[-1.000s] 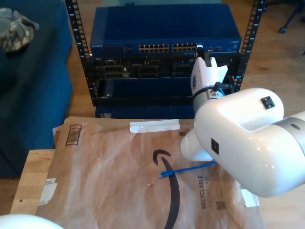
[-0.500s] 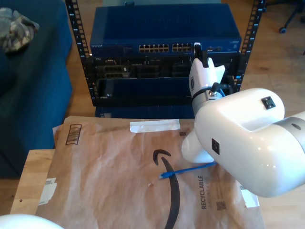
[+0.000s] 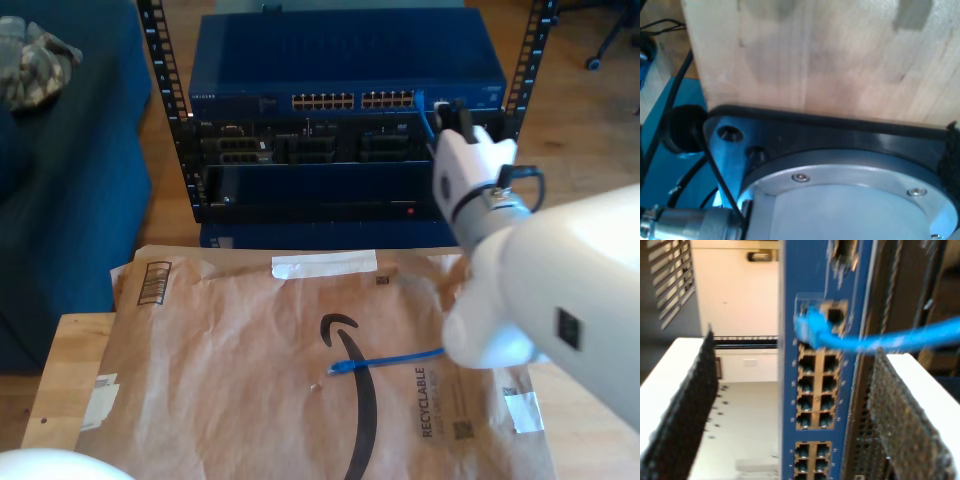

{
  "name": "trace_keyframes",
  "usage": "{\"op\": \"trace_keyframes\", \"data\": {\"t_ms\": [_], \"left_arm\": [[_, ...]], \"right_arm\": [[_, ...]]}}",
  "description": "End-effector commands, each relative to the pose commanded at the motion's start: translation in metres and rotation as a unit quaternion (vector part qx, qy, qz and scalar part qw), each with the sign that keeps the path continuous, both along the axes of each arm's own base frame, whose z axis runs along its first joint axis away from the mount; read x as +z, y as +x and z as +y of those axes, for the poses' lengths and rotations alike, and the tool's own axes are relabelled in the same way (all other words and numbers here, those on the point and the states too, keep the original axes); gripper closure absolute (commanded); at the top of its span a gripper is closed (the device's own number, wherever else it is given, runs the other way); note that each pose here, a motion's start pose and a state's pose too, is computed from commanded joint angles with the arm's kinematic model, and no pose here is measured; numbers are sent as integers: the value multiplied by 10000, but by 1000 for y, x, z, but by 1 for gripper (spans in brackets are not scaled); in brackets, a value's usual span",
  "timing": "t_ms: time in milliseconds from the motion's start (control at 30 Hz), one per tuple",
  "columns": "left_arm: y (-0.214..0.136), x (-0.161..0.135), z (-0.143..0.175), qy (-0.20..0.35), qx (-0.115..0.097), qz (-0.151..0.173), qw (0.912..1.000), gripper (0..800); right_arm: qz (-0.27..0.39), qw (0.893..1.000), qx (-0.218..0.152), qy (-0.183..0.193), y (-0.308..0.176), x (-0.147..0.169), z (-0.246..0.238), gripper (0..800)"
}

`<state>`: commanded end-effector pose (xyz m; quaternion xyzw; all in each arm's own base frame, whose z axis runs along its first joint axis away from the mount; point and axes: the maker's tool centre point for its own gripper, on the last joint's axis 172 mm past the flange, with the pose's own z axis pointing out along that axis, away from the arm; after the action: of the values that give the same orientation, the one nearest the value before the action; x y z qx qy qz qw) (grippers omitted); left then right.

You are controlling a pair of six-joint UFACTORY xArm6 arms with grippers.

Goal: Grab the cable and plug it in

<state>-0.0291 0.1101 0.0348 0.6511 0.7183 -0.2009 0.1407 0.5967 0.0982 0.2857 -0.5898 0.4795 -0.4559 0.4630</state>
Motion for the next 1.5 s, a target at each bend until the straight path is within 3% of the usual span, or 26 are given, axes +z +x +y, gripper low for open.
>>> {"op": "trace_keyframes", "data": {"t_ms": [233, 433, 567, 733, 767, 933, 1033, 1200, 1333, 1500], "left_arm": [[0, 0, 0, 0, 0, 0, 10000, 0], [0, 0, 0, 0, 0, 0, 10000, 0], [0, 0, 0, 0, 0, 0, 10000, 0], [0, 0, 0, 0, 0, 0, 10000, 0], [0, 0, 0, 0, 0, 0, 10000, 0], [0, 0, 0, 0, 0, 0, 10000, 0], [0, 0, 0, 0, 0, 0, 10000, 0], [0, 0, 0, 0, 0, 0, 10000, 0], [0, 0, 0, 0, 0, 0, 10000, 0], [0, 0, 0, 0, 0, 0, 10000, 0]], "right_arm": [[500, 9945, -388, -835, -23, 8, -92, 210], [1456, 9763, -964, -1276, -49, -10, -189, 149], [2270, 9533, -1185, -1605, -83, -41, -247, 119], [3491, 9115, -1329, -1720, -150, -84, -312, 55], [3700, 9028, -1305, -1762, -163, -89, -322, 8], [4562, 8624, -1186, -1849, -245, -110, -358, 2], [4881, 8440, -1074, -1946, -289, -116, -370, 2], [5570, 8090, -711, -1740, -370, -132, -374, 2], [5855, 7937, -494, -1573, -414, -140, -371, 2], [5858, 7936, -533, -1555, -419, -120, -375, 2]]}}
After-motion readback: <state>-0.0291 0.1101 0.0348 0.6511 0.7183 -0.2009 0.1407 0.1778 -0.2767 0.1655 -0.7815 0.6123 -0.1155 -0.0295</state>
